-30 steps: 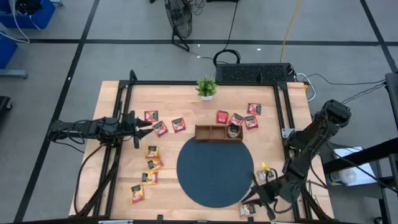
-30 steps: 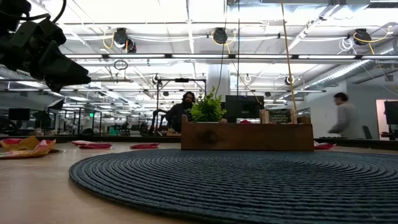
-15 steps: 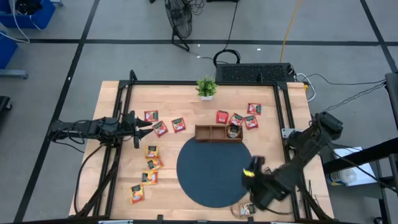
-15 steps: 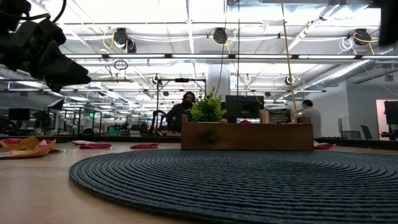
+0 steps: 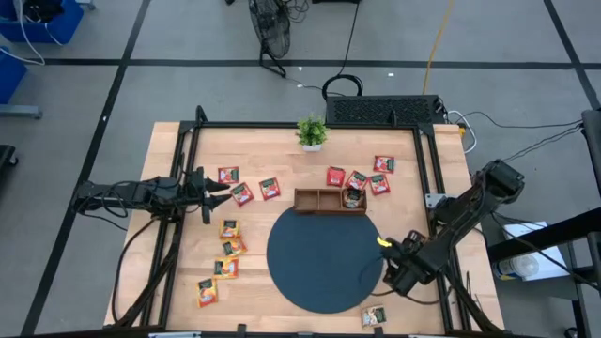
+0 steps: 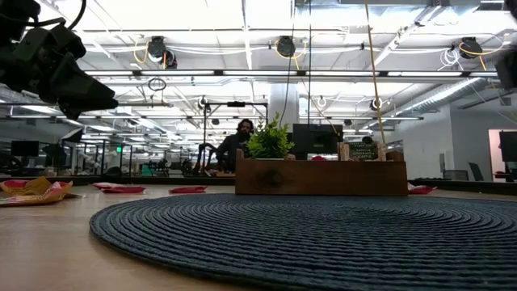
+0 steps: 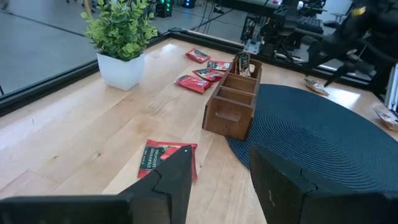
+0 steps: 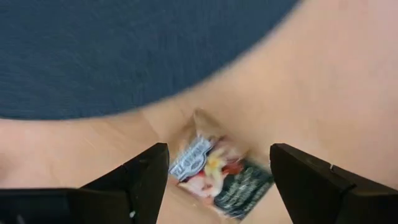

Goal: Pick & Place Tea
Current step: Put the top brown tea bag into the right slot of the wooden organizer

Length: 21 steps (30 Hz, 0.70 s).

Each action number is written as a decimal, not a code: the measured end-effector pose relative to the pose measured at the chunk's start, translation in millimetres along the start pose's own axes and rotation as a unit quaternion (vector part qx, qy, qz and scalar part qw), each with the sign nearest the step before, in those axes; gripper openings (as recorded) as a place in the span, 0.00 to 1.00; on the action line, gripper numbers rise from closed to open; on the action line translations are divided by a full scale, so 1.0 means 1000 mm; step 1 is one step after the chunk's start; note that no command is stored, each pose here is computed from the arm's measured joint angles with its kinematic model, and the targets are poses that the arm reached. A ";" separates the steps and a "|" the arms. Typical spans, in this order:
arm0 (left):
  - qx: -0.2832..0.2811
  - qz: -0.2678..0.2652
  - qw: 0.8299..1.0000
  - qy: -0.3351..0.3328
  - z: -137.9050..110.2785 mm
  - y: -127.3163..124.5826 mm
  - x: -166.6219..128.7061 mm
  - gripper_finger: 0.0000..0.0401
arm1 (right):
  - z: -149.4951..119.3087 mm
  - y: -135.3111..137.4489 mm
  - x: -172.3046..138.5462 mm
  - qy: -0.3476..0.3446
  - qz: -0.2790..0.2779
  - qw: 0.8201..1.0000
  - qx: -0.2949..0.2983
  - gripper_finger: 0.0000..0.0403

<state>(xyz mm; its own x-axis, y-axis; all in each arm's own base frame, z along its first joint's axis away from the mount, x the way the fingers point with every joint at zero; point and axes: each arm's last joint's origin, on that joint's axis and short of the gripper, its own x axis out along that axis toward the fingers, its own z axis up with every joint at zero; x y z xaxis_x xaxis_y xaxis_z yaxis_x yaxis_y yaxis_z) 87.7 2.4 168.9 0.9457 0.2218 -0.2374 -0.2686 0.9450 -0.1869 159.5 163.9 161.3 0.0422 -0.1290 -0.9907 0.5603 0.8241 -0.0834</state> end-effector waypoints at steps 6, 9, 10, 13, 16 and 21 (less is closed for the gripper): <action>0.000 0.000 1.000 0.000 0.000 0.000 0.000 0.40 | -0.008 -0.011 0.022 0.034 -0.013 0.997 0.067 0.65; 0.000 0.000 1.000 0.000 0.000 0.000 0.000 0.40 | -0.011 -0.017 0.028 0.034 -0.029 0.996 0.077 0.65; 0.000 0.000 1.000 0.000 0.000 0.000 0.000 0.40 | -0.011 -0.019 0.030 0.035 -0.034 0.996 0.079 0.65; 0.000 0.000 1.000 0.000 0.000 0.000 0.000 0.40 | -0.013 -0.024 0.034 0.047 -0.045 0.994 0.085 0.65; 0.000 0.000 1.000 0.000 0.000 0.000 0.000 0.40 | -0.014 -0.025 0.033 0.065 -0.053 0.994 0.069 0.65; 0.000 0.000 1.000 0.000 0.000 0.000 0.000 0.40 | -0.013 -0.031 0.022 0.068 -0.107 0.991 0.039 0.65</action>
<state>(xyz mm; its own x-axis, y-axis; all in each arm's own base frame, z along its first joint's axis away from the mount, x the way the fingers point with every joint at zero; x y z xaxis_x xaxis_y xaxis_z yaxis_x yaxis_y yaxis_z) 87.7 2.4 168.9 0.9458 0.2218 -0.2372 -0.2686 0.9449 -0.1872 132.2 143.2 141.0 -0.1942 -0.2168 -0.9567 0.6073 0.7394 -0.2908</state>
